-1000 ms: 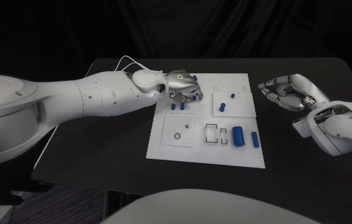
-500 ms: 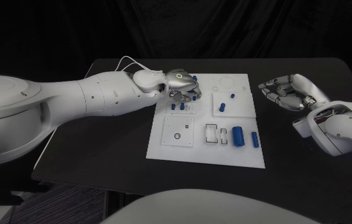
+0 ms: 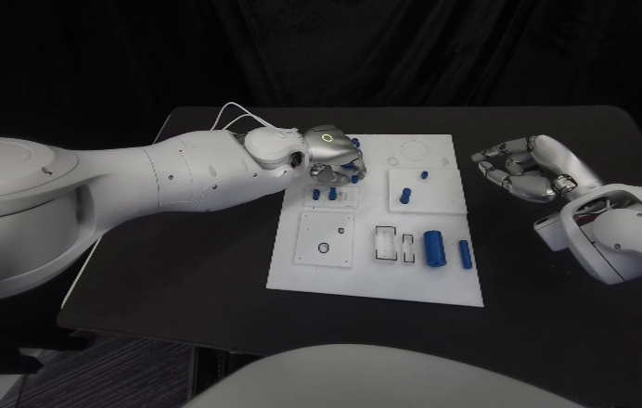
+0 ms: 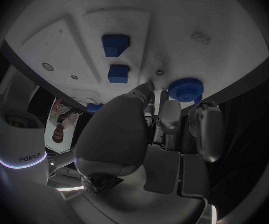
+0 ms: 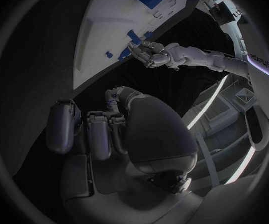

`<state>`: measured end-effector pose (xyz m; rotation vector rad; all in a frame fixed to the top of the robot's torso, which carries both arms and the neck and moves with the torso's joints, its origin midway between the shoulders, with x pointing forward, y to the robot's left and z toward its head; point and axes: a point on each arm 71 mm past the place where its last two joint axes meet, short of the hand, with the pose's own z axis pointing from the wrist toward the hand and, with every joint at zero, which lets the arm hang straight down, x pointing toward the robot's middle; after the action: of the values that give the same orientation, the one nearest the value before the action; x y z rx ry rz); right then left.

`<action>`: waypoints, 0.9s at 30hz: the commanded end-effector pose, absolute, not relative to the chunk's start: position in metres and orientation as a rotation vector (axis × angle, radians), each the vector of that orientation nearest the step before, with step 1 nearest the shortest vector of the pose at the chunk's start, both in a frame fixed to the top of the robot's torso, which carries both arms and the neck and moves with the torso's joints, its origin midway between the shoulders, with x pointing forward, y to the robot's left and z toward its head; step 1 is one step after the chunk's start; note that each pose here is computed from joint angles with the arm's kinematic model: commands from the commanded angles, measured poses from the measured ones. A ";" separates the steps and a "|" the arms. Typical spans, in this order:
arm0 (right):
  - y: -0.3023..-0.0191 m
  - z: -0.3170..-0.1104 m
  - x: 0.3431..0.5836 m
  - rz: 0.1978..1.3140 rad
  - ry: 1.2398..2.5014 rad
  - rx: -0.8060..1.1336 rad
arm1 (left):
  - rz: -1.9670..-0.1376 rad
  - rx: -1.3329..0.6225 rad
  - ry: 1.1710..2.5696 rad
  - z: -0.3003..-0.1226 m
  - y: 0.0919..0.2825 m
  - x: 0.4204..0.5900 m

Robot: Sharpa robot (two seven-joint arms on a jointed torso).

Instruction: Assemble the parts on the task board

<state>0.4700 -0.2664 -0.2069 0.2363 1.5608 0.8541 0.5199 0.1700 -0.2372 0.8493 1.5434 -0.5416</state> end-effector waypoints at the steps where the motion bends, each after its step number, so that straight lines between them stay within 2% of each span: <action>1: -0.267 -0.209 0.470 0.841 1.570 0.250 | -0.553 0.853 1.552 -0.240 0.168 0.518; 27: -0.266 -0.209 0.471 0.842 1.577 0.248 | -0.590 0.878 1.539 -0.241 0.165 0.514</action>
<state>0.4712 -0.2653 -0.2076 0.2369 1.5645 0.8525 0.5175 0.1677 -0.2381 0.8584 1.5376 -0.5654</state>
